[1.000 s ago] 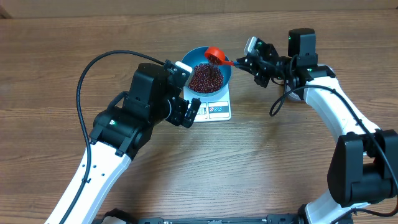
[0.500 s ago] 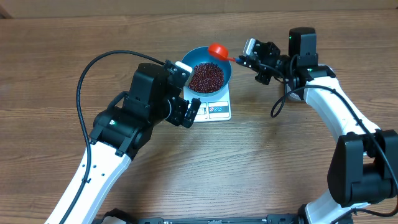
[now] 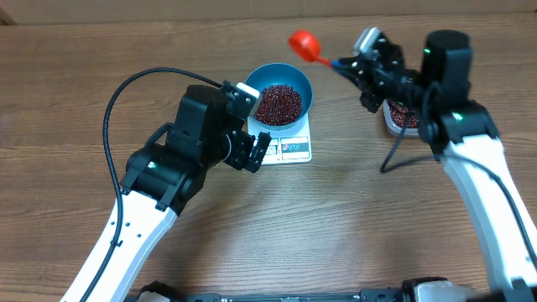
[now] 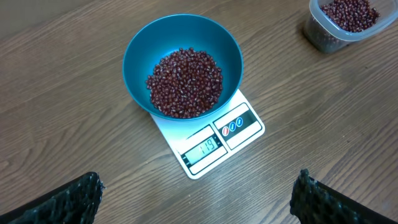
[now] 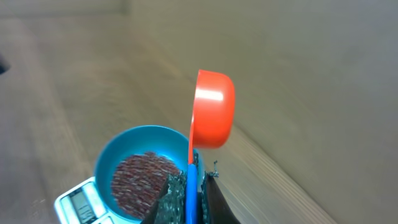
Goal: Scoop item into bowl and weigh 150g on scale
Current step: 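Move the empty scoop right back to the bean tub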
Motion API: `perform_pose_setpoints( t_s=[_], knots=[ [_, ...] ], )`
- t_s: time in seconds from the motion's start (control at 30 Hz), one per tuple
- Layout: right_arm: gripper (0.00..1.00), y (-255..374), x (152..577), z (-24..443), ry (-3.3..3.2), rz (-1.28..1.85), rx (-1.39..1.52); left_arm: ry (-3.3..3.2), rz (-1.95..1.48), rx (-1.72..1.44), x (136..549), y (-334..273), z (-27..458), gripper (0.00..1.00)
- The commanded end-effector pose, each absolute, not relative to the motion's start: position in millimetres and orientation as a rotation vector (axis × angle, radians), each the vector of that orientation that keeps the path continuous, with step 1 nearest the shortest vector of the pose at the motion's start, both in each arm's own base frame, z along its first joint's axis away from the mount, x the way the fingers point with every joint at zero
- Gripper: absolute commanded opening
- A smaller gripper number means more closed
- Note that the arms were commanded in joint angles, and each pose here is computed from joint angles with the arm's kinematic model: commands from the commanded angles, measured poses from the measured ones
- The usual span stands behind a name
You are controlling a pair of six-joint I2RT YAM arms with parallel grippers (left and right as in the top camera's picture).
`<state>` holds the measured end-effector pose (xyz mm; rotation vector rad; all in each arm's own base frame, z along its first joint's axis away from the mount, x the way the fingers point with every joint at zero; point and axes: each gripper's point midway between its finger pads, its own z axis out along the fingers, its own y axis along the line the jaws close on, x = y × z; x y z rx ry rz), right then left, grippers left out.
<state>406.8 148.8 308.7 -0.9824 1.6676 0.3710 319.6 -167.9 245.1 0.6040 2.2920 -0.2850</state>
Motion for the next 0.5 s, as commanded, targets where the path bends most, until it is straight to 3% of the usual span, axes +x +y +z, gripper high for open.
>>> perform_pose_setpoints(
  t_s=[0.0, 0.23, 0.47],
  knots=[
    [0.04, 96.2, 420.1, 327.4, 1.829, 0.094, -0.670, 2.298, -0.281, 0.623, 319.7, -167.5, 240.7, 1.00],
    [0.04, 12.1, 415.4, 302.6, 2.055, -0.382, -0.408, 2.298, -0.281, 0.623, 319.7, -167.5, 240.7, 1.00],
    [0.04, -14.3, 406.8, 257.8, 2.233, -0.491, -0.364, 2.298, -0.281, 0.623, 319.7, -167.5, 240.7, 1.00]
  ],
)
